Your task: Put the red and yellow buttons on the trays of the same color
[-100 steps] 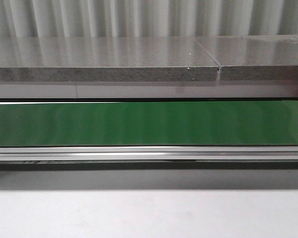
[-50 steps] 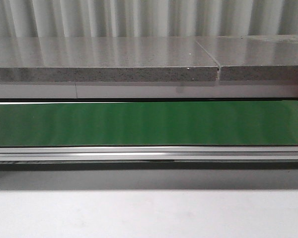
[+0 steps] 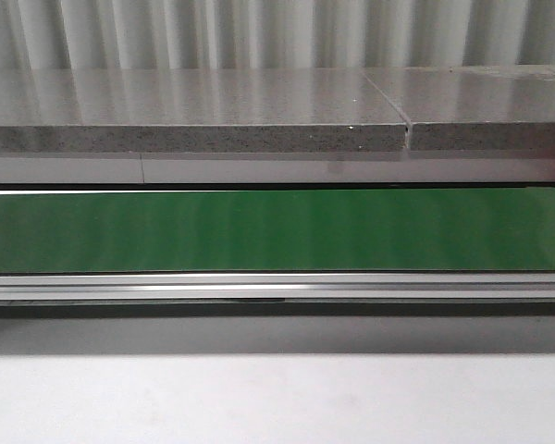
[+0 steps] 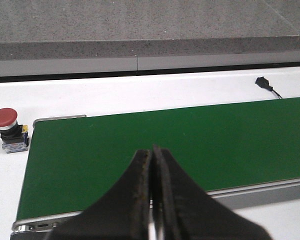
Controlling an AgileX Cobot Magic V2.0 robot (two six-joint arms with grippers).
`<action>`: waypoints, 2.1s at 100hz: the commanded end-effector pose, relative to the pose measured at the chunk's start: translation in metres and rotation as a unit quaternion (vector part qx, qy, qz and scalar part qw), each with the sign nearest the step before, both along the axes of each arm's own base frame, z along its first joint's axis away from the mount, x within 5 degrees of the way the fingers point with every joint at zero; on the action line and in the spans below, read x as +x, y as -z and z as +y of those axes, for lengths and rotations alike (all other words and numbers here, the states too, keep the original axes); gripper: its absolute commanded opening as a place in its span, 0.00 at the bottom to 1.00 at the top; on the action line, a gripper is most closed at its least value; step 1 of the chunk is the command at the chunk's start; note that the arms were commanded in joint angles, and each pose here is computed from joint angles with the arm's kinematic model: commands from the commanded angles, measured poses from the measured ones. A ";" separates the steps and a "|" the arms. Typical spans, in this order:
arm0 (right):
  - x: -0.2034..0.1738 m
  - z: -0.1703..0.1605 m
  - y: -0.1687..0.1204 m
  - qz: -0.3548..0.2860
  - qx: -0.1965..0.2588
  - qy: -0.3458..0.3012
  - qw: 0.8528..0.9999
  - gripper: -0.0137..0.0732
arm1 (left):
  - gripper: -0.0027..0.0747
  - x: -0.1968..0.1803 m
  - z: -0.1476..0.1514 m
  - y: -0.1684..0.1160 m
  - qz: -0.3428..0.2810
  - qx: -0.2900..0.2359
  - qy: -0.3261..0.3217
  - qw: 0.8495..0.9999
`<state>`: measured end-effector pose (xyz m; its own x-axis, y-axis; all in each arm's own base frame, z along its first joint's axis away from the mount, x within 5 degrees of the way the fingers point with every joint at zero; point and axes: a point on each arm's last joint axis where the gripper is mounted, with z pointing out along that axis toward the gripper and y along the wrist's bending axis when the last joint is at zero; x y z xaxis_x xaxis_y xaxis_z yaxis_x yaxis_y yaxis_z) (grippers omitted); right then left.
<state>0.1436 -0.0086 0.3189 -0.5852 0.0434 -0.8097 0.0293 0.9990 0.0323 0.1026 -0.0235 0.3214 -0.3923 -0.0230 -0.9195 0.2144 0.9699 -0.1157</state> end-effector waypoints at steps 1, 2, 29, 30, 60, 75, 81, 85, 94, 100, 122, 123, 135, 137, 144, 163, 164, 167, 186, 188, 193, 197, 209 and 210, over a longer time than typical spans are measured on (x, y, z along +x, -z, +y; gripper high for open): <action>0.002 -0.001 -0.012 -0.039 -0.011 0.001 0.999 0.08 | 0.01 0.002 0.000 -0.014 -0.042 -0.015 -0.006 0.999; 0.002 -0.001 -0.012 -0.039 -0.011 0.001 0.999 0.08 | 0.01 0.002 0.000 -0.014 -0.042 -0.015 -0.006 0.999; 0.002 -0.001 -0.012 -0.039 -0.011 0.001 0.999 0.08 | 0.01 0.002 0.000 -0.014 -0.042 -0.015 -0.006 0.999; 0.002 -0.001 -0.012 -0.039 -0.011 0.001 0.999 0.08 | 0.01 0.002 0.000 -0.014 -0.042 -0.015 -0.006 0.999; 0.002 -0.001 -0.012 -0.039 -0.011 0.001 0.999 0.08 | 0.01 0.002 0.000 -0.014 -0.042 -0.012 -0.006 0.999; 0.002 -0.001 -0.012 -0.039 -0.011 0.001 0.999 0.08 | 0.16 0.002 0.000 -0.013 -0.039 -0.011 -0.005 0.999; 0.002 -0.001 -0.012 -0.039 -0.011 0.001 0.999 0.08 | 0.30 0.001 0.000 -0.013 -0.037 -0.011 -0.005 0.999; 0.002 -0.001 -0.012 -0.039 -0.011 0.001 0.999 0.08 | 0.41 0.001 0.000 -0.013 -0.037 -0.011 -0.005 0.999; 0.002 -0.001 -0.012 -0.039 -0.011 0.001 0.999 0.08 | 0.69 0.001 0.000 -0.013 -0.037 -0.012 -0.004 0.999; 0.002 -0.001 -0.012 -0.039 -0.011 0.001 0.999 0.08 | 0.82 0.001 0.000 -0.013 -0.036 -0.017 -0.004 0.999; 0.002 -0.001 -0.012 -0.039 -0.011 0.001 0.999 0.08 | 0.87 0.002 0.000 -0.015 -0.043 -0.027 -0.008 0.999; 0.002 -0.001 -0.012 -0.039 -0.011 0.001 0.999 0.08 | 0.87 0.002 0.000 -0.015 -0.044 -0.028 -0.008 0.999; 0.002 -0.001 -0.012 -0.039 -0.011 0.001 0.999 0.08 | 0.86 0.009 0.003 -0.019 -0.055 -0.058 -0.041 0.996; 0.002 -0.001 -0.012 -0.038 -0.011 0.000 0.999 0.08 | 0.86 0.011 0.004 -0.021 -0.058 -0.064 -0.050 0.995; 0.002 -0.001 -0.012 -0.038 -0.011 0.000 0.999 0.08 | 0.86 0.023 0.007 -0.025 -0.046 -0.074 -0.076 0.993; 0.002 -0.001 -0.012 -0.038 -0.011 0.000 0.999 0.08 | 0.86 0.077 0.011 -0.027 0.017 -0.063 -0.118 0.991; 0.002 -0.001 -0.012 -0.038 -0.011 0.000 0.999 0.08 | 0.86 0.080 0.012 -0.026 0.020 -0.064 -0.122 0.990; 0.002 -0.001 -0.012 -0.038 -0.011 0.000 0.999 0.08 | 0.86 0.090 0.013 -0.027 0.028 -0.072 -0.132 0.988; 0.002 -0.001 -0.012 -0.038 -0.011 0.000 0.999 0.08 | 0.86 0.152 0.040 -0.016 0.089 -0.121 -0.212 0.966; 0.002 -0.001 -0.012 -0.038 -0.011 0.000 0.999 0.08 | 0.86 0.157 0.044 -0.015 0.094 -0.125 -0.219 0.963; 0.002 -0.001 -0.012 -0.038 -0.011 0.000 0.999 0.08 | 0.86 0.171 0.053 -0.011 0.104 -0.131 -0.234 0.958; 0.002 -0.001 -0.012 -0.038 -0.011 0.000 0.999 0.08 | 0.86 0.181 0.060 -0.005 0.114 -0.137 -0.246 0.953; 0.002 -0.001 -0.012 -0.038 -0.011 0.000 0.999 0.08 | 0.86 0.211 0.079 0.008 0.138 -0.159 -0.275 0.938; 0.002 -0.001 -0.012 -0.038 -0.011 0.000 0.999 0.08 | 0.86 0.214 0.080 0.011 0.144 -0.160 -0.277 0.937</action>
<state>0.1433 -0.0086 0.3186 -0.5884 0.0422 -0.8075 0.0289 0.9991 0.0311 0.2978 0.0449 0.2971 -0.5614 -0.5045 -0.6560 -0.3819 0.8612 -0.3355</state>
